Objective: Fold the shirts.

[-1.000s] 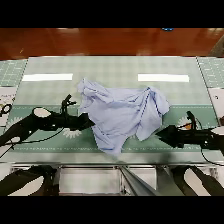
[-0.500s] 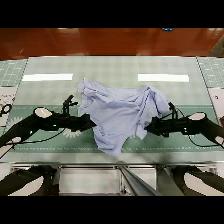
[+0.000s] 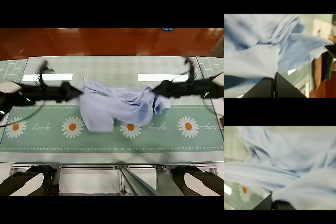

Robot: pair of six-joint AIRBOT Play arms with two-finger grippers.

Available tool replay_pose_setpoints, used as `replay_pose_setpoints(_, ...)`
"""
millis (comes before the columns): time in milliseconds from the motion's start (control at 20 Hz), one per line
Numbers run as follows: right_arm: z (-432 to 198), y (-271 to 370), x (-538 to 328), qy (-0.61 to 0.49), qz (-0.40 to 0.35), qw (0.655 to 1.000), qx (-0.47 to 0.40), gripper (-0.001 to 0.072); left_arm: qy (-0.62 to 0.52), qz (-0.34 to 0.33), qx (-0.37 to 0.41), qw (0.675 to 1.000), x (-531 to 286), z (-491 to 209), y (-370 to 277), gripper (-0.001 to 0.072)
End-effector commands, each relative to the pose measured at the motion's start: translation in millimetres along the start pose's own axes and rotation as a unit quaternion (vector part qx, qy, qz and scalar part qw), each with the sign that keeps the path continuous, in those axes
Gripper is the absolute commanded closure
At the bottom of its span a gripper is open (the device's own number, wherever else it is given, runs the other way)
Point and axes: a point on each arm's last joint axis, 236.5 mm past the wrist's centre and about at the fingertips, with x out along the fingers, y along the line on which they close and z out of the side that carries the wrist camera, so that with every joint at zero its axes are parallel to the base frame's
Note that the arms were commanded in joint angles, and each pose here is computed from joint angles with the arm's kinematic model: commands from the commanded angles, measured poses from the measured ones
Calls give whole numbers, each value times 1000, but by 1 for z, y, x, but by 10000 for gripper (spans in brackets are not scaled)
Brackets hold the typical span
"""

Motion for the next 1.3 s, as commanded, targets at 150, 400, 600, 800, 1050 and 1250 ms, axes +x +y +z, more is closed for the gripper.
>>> replay_pose_setpoints(150,98,141,-187,-213,-83,951,-207,689,-192,43,217,956,-177,103,-159,690)
replay_pose_setpoints(400,54,154,-322,-344,-240,878,-229,689,-344,144,323,870,-293,87,-231,690)
replay_pose_setpoints(600,1,166,-385,-409,-283,835,-234,689,-408,233,343,813,-337,49,-245,690)
replay_pose_setpoints(800,-37,159,-408,-416,-313,825,-221,689,-421,239,382,787,-348,2,-271,690)
replay_pose_setpoints(1050,-35,126,-355,-340,-302,870,-192,689,-410,306,328,794,-365,-16,-228,690)
replay_pose_setpoints(1250,-5,63,-258,-245,-281,914,-163,689,-332,251,255,873,-284,27,-158,690)
